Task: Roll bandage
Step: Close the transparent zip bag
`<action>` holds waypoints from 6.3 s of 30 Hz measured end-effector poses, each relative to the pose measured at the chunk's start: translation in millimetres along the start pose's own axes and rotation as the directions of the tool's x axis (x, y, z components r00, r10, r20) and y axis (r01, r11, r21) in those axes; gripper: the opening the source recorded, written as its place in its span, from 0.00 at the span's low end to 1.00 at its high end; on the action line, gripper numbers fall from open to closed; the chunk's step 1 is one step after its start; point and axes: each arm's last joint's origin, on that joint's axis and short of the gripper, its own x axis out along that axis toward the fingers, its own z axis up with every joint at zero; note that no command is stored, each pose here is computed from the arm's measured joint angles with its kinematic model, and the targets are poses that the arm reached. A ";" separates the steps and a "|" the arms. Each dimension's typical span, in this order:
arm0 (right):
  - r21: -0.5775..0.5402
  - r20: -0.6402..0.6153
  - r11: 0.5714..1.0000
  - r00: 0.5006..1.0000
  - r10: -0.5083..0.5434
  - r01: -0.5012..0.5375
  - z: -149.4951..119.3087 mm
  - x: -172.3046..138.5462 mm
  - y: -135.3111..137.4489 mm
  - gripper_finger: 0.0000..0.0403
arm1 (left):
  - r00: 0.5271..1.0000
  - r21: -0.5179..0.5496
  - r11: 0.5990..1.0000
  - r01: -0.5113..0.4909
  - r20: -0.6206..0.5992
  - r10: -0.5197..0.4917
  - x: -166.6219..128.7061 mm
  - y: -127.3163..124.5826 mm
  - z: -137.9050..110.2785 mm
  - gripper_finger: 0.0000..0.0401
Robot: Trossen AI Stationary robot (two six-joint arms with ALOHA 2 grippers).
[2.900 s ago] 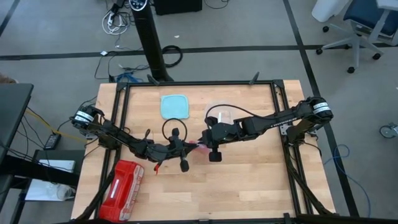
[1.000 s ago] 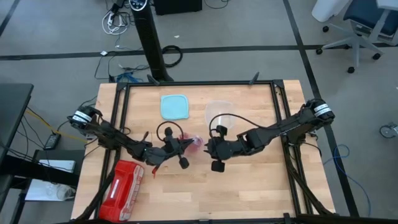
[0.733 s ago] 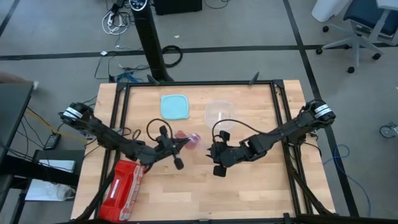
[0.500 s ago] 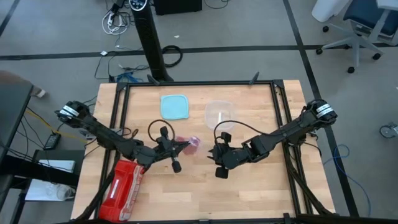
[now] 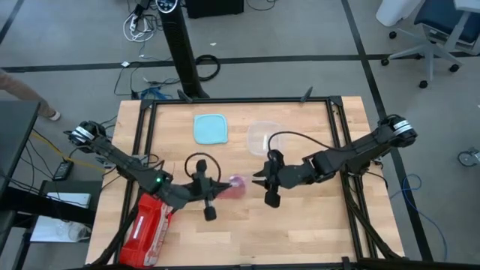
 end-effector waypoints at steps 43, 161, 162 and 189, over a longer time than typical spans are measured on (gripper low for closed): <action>-0.207 -0.036 0.978 0.999 -0.014 0.006 -11.9 35.3 3.0 0.24 | 0.997 0.000 0.998 0.067 -0.044 -0.067 9.2 5.4 -11.5 0.00; -0.200 0.110 0.977 0.992 -0.056 0.078 4.3 47.0 -7.2 0.33 | 0.978 0.013 0.998 0.065 -0.199 -0.061 39.7 26.4 -32.7 0.00; -0.205 0.117 0.976 0.992 -0.047 0.071 4.5 48.9 -6.5 0.33 | 0.979 0.009 0.998 0.067 -0.193 -0.064 39.8 26.2 -32.0 0.00; -0.262 0.095 0.964 0.995 -0.017 0.042 0.4 54.1 -3.1 0.05 | 0.977 0.000 0.996 0.087 -0.194 -0.085 39.4 24.9 -31.8 0.00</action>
